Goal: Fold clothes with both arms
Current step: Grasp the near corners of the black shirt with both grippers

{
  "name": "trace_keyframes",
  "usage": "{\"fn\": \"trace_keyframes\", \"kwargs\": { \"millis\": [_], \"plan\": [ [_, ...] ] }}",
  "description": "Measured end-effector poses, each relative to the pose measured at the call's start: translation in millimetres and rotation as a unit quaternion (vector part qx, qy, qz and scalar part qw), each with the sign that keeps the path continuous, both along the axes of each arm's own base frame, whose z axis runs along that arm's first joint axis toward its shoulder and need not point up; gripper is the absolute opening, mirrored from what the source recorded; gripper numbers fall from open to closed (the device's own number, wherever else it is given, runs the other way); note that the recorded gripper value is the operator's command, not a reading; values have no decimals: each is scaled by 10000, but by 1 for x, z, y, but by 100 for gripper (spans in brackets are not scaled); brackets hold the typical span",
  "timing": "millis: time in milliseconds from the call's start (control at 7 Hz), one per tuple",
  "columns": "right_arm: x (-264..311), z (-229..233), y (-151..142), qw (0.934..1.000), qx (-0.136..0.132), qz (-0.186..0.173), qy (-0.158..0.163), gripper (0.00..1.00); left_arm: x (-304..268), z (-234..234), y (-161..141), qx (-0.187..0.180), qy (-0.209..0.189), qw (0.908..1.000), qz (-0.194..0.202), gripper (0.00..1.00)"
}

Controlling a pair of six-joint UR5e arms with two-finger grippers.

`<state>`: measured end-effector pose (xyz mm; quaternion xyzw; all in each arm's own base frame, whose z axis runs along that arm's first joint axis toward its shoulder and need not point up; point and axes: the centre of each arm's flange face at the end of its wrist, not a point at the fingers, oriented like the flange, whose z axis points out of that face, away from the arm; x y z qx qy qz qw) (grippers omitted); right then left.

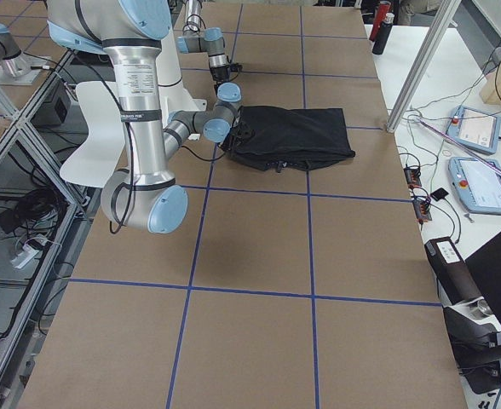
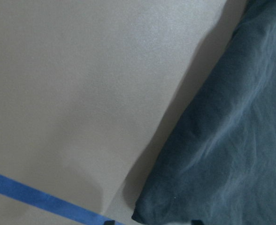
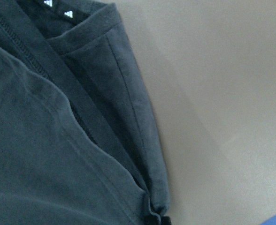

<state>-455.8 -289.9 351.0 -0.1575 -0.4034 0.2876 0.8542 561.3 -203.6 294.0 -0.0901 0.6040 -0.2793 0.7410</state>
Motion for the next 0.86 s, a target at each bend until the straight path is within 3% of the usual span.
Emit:
{"fn": "trace_keyframes", "kwargs": {
  "millis": [143,286,857],
  "plan": [
    [0,0,0,10000,-2,0,3,0,1,1,-1,-1,-11,10000,-5,7],
    [0,0,0,10000,-1,0,4,0,1,1,-2,-2,-13,10000,-13,0],
    [0,1,1,10000,0,-12,6,0,-3,-4,-5,-1,52,10000,-47,0]
  ]
}}
